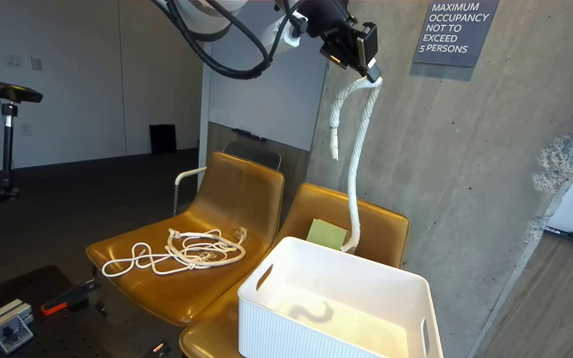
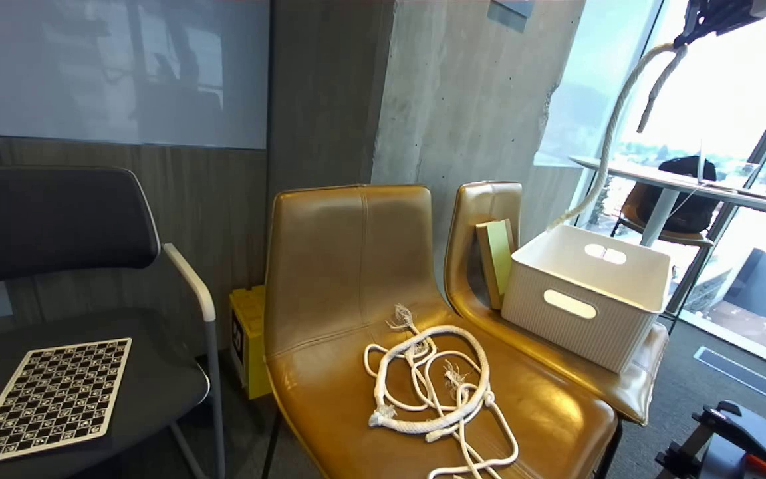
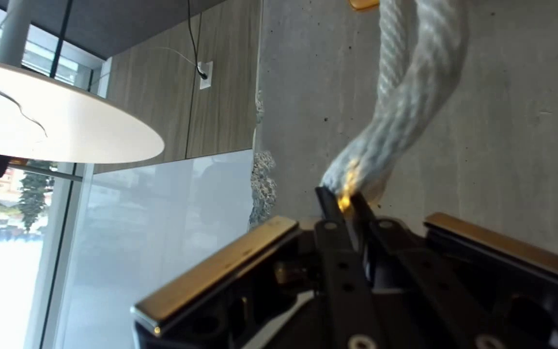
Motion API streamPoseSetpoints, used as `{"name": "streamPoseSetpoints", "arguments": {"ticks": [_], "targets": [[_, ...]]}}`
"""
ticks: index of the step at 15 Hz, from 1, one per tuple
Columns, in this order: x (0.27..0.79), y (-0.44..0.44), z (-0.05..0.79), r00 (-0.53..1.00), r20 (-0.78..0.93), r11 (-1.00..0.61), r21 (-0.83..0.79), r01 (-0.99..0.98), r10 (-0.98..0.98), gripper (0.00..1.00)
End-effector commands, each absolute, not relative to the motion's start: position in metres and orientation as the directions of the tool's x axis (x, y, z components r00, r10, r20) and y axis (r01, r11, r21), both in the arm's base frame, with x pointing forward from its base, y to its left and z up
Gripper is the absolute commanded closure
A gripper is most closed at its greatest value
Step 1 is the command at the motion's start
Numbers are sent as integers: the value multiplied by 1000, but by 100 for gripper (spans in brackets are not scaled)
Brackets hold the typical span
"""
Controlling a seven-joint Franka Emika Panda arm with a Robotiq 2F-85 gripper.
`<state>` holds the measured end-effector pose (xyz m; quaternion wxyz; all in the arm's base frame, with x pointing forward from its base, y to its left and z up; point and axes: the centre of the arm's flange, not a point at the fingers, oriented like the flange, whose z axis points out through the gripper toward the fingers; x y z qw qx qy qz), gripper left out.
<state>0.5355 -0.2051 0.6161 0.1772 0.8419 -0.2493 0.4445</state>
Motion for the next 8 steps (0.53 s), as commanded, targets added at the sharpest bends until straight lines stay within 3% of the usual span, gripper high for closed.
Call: {"name": "streamPoseSetpoints", "arguments": {"ticks": [1,6,7,8], "targets": [[514,-217,590,580,758,-812,120,-572,-297,98],[524,-233,531,656,670,-818,126,-562,-348,98],[525,-235,523,661,663,-823,118,-556,-351,67],[522,-235,518,668,657,-828,116,-548,-350,66]]}}
